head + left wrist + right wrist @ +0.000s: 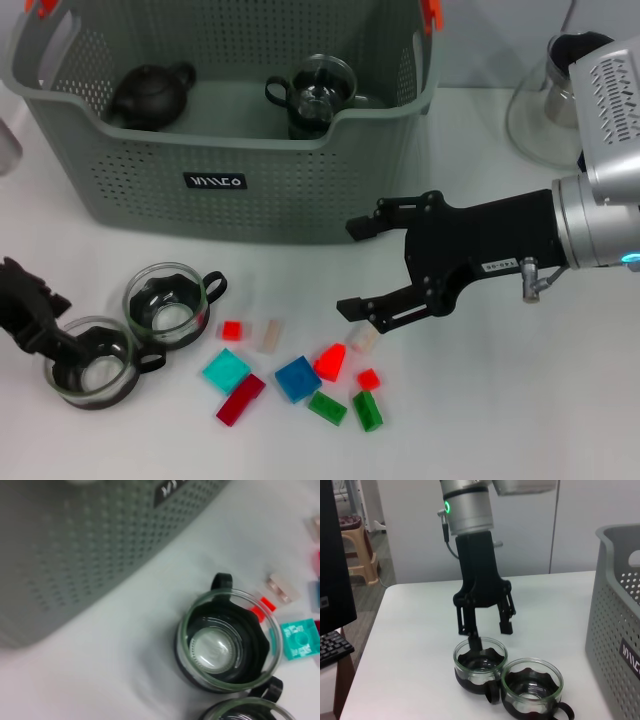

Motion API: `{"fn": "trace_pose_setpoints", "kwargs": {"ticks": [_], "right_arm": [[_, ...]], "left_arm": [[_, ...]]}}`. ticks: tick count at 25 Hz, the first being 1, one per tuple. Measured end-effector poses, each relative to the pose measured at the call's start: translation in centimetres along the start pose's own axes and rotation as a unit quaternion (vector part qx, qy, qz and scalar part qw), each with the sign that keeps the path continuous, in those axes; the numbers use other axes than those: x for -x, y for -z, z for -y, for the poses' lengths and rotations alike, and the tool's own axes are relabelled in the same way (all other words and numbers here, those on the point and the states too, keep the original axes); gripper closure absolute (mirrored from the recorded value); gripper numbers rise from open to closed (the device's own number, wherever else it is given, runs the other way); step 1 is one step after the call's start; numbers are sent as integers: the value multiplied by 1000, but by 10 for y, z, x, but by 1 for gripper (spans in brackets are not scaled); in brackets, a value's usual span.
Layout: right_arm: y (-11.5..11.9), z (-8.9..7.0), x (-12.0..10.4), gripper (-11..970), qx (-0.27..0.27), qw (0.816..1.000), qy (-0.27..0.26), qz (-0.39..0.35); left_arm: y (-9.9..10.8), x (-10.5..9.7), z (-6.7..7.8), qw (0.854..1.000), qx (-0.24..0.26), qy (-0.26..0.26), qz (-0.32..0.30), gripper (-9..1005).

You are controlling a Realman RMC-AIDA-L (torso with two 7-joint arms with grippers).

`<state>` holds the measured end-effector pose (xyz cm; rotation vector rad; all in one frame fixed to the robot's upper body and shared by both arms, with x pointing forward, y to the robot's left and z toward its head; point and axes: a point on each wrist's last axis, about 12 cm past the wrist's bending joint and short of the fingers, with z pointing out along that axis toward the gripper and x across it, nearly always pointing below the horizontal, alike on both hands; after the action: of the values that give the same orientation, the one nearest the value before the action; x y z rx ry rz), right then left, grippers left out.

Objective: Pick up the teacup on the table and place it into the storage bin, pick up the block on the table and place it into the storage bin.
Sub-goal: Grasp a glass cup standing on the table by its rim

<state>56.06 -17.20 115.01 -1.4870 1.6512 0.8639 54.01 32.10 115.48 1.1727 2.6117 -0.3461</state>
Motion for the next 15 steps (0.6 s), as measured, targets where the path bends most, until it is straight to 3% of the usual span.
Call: {"fn": "trace_pose_setpoints", "kwargs": {"ticks": [15], "right_arm": [[-1, 1, 0, 15, -3, 1000, 2, 2]], "left_arm": [[-26, -7, -7, 1000, -15, 16, -6, 202]]}}
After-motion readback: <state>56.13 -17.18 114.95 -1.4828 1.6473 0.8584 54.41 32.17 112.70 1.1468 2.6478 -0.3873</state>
